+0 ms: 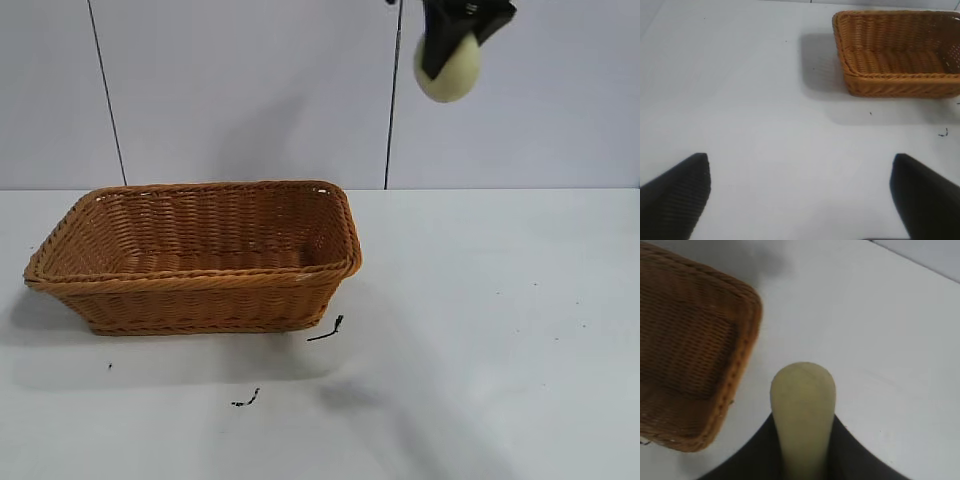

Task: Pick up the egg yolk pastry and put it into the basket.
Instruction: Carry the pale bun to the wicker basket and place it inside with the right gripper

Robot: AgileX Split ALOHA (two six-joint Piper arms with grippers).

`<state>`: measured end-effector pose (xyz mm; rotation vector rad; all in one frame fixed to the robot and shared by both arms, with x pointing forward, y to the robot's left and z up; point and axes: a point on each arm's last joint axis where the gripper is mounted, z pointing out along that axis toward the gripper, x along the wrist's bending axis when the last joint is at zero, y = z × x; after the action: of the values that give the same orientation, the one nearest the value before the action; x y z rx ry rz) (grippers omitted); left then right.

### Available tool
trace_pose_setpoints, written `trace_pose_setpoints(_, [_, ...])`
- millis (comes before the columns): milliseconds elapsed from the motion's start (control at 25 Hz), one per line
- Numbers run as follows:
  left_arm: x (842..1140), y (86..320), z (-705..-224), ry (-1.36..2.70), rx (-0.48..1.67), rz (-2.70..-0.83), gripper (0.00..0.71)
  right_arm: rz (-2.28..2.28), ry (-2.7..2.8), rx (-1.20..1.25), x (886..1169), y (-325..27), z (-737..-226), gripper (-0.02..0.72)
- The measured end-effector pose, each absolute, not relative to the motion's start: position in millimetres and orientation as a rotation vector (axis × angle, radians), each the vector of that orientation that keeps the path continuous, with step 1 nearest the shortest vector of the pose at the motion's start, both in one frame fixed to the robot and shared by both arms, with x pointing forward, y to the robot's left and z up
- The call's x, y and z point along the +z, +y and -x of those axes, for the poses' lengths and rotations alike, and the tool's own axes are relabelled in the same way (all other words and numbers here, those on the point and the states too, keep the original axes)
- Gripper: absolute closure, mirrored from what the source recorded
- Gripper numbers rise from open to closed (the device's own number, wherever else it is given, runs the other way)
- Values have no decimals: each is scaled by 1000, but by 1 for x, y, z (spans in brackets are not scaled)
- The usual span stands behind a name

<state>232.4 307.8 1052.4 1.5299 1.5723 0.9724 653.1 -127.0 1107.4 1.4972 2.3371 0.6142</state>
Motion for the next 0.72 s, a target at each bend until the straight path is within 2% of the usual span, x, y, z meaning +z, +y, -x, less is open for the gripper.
trace_pose_setpoints(120, [1052, 308, -232, 1572, 972, -1530, 14, -1403, 2396, 651, 1107, -92, -644, 601])
trace_pose_setpoints(240, [1052, 308, -232, 1572, 972, -1530, 14, -1320, 2450, 678, 1093, -57, -638, 601])
trace_pose_setpoints(480, [1052, 308, -232, 1572, 972, -1530, 14, -1232, 2523, 699, 1032, -4, -644, 601])
trace_pose_setpoints(720, [1052, 308, -232, 1572, 972, -1530, 14, -1244, 2546, 663, 970, 9, -660, 601])
